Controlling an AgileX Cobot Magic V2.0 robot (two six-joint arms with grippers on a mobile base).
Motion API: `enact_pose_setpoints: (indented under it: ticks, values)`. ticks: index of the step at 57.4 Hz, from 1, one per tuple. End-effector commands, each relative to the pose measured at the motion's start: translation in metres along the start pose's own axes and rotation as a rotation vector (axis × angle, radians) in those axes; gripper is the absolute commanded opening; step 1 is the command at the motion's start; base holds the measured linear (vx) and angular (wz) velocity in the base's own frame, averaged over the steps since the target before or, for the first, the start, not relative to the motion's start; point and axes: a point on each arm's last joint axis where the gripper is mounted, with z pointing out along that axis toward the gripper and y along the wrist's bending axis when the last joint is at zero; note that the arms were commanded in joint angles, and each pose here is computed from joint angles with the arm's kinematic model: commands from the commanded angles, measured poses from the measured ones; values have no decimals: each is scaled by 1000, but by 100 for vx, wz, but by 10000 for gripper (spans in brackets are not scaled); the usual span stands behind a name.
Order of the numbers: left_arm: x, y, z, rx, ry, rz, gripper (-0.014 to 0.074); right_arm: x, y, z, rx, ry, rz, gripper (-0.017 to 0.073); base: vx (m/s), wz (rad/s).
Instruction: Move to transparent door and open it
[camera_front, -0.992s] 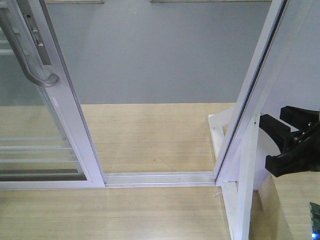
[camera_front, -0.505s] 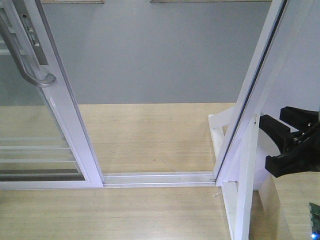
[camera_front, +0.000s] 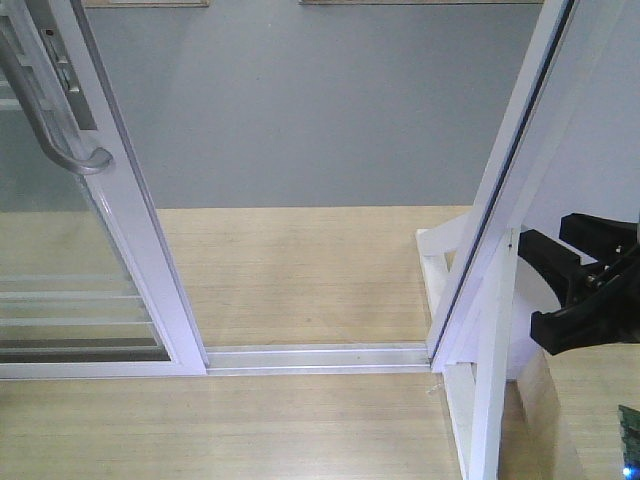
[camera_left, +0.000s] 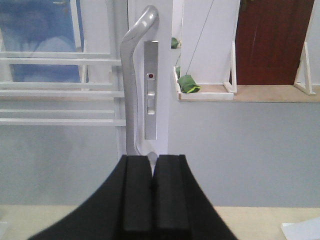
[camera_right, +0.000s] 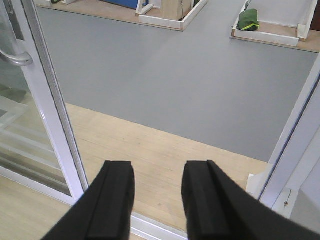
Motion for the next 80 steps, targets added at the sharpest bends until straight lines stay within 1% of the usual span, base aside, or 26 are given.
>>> enact_pose_setpoints:
  ticks: [1,9,11,16,19,27,58,62,65,67,69,71,76,80]
  values:
    - [7,-1,-6,13,-154,6,-6,-16,-2,-3,15,-105,1,320,0,0]
    - [51,-1,-10,20,-221,3,-6,-16,-2,-3,15,-105,1,320,0,0]
    - [64,-1,-9,21,-219,3,-6,-16,-2,-3,15,-105,1,320,0,0]
    - [82,-2,-3,29,-237,-1,-6,-16,-2,-3,14,-97,1,320,0,0]
    - [84,-2,-3,33,-214,-1,-6,-15,-1,-3,14,-96,1,320,0,0]
    - [85,-2,-2,33,-200,1,-6,-15,-1,-3,13,-94,1,320,0,0]
    - [85,-2,-2,33,-200,1,-6,-15,-1,-3,12,-87,1,320,0,0]
    - [85,-2,-2,33,-200,1,-6,-13,-2,-6,16,-104,-4,317,0,0]
    - [85,-2,-2,33,-200,1,-6,-9,-5,-10,46,-131,-51,291,0,0]
    - [85,-2,-2,33,-200,1,-6,-4,-8,-14,71,-141,-58,262,0,0]
    - [85,-2,-2,33,-200,1,-6,1,-11,-18,98,-150,-52,233,0,0]
    - [85,-2,-2,33,-200,1,-6,9,-14,-23,132,-170,-29,177,0,0]
    - [85,-2,-2,33,-200,1,-6,26,-18,-37,199,-240,11,80,0,0]
    - [85,-2,-2,33,-200,1,-6,40,-20,-46,254,-289,19,4,0,0]
